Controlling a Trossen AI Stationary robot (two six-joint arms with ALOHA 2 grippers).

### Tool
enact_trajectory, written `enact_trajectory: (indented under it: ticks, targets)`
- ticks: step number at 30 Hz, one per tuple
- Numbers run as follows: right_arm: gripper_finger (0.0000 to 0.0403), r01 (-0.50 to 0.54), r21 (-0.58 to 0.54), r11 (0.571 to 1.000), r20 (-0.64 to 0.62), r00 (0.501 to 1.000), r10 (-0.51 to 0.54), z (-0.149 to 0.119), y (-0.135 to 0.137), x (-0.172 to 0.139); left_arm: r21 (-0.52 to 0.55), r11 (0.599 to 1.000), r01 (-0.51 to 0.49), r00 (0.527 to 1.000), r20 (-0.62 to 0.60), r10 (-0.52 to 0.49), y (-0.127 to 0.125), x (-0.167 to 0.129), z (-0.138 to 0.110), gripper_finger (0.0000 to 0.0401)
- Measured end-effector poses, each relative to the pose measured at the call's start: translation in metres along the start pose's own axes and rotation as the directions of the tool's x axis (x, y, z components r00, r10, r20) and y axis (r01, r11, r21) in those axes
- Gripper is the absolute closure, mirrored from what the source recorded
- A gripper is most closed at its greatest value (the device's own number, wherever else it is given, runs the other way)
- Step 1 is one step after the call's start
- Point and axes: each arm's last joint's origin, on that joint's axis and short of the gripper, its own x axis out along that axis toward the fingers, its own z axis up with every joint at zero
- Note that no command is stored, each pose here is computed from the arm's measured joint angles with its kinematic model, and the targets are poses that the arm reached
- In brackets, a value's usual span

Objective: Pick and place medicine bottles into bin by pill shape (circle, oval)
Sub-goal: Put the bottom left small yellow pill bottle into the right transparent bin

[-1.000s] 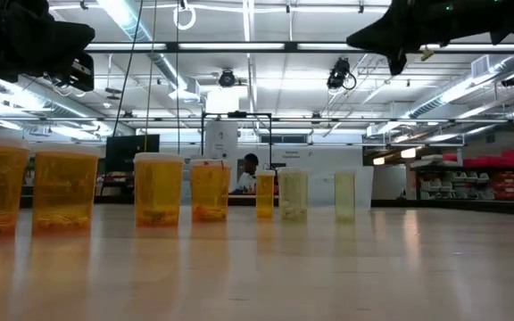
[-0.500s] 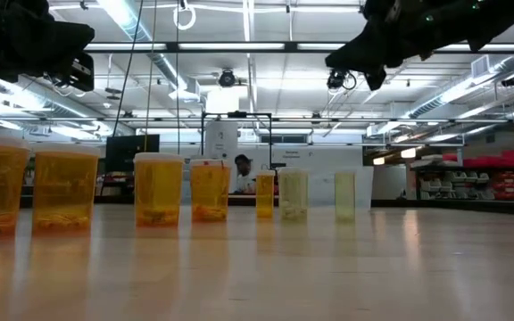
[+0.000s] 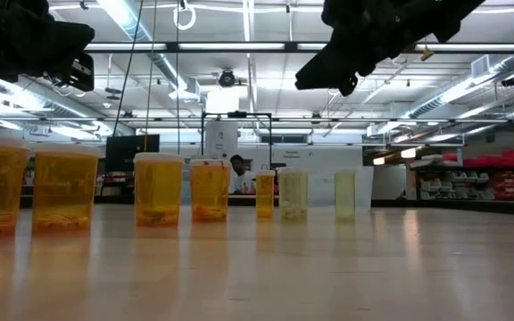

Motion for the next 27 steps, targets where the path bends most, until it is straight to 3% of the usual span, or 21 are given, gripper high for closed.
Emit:
enact_trajectory:
  ticks: [5, 11, 27]
  targets:
    - [0.0255, 0.065, -0.029, 0.997, -0.084, 0.994, -0.067, 0.002, 0.012, 0.010, 0.000, 1.000, 0.000, 1.000, 0.000, 0.000, 0.000, 0.000, 0.000, 0.0372]
    - [0.0238, 0.071, -0.060, 0.996, -0.143, 0.987, -0.079, 0.007, 0.028, 0.022, 0.000, 1.000, 0.000, 1.000, 0.000, 0.000, 0.000, 0.000, 0.000, 0.0365]
    - [0.0233, 0.152, -0.124, 0.981, -0.352, 0.917, -0.187, 0.009, 0.045, 0.041, 0.000, 1.000, 0.000, 1.000, 0.000, 0.000, 0.000, 0.000, 0.000, 0.0367]
